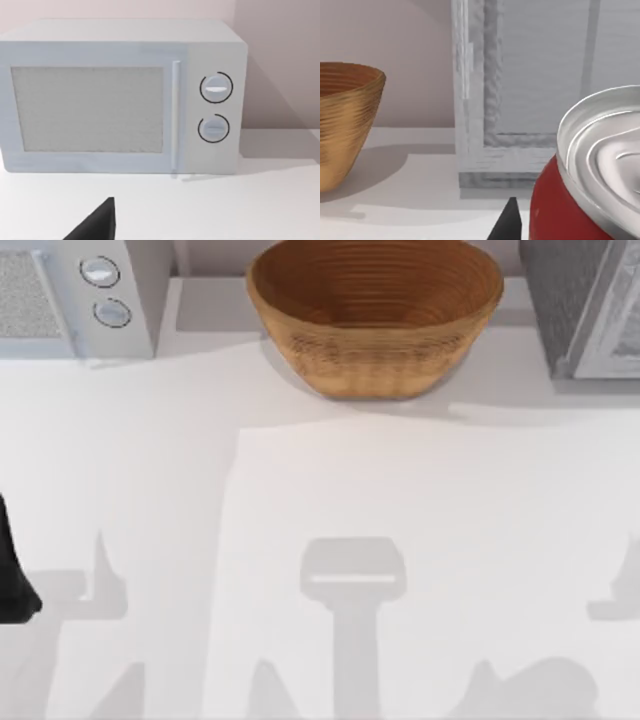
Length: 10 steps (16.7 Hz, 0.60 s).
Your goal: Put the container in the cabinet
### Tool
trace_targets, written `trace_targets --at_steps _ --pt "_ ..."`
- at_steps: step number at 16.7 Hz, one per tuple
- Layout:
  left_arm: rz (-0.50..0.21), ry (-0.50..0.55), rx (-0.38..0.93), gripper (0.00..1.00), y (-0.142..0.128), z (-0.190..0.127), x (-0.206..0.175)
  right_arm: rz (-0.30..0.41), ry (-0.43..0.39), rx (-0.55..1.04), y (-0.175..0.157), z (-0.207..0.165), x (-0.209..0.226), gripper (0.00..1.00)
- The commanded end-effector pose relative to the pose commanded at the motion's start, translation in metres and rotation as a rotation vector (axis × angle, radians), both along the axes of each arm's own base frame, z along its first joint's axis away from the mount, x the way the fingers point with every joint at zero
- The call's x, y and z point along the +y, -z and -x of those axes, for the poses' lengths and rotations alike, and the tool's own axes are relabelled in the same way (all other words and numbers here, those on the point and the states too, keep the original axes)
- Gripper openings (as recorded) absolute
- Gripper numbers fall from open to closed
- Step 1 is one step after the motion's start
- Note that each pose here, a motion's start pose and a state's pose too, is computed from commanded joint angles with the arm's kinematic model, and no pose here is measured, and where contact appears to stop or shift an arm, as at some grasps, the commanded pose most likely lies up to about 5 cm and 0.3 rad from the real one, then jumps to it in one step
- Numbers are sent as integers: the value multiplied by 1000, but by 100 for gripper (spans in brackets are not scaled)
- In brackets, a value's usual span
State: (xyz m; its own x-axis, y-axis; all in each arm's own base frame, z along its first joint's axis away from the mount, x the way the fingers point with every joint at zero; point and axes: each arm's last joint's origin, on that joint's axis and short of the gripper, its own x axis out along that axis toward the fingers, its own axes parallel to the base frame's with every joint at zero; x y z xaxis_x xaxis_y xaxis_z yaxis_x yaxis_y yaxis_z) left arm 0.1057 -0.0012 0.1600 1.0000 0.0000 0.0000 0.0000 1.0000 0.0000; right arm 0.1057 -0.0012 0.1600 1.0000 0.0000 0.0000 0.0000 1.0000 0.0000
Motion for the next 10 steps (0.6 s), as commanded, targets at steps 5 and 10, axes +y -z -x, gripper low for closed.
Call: trace_targets --at_steps 5,10 --pt "0 0 0 100 0 0 0 -2 -5 14 -16 0 1 0" --pt "0 0 0 100 0 0 0 5 -2 40 -93 -10 5 0"
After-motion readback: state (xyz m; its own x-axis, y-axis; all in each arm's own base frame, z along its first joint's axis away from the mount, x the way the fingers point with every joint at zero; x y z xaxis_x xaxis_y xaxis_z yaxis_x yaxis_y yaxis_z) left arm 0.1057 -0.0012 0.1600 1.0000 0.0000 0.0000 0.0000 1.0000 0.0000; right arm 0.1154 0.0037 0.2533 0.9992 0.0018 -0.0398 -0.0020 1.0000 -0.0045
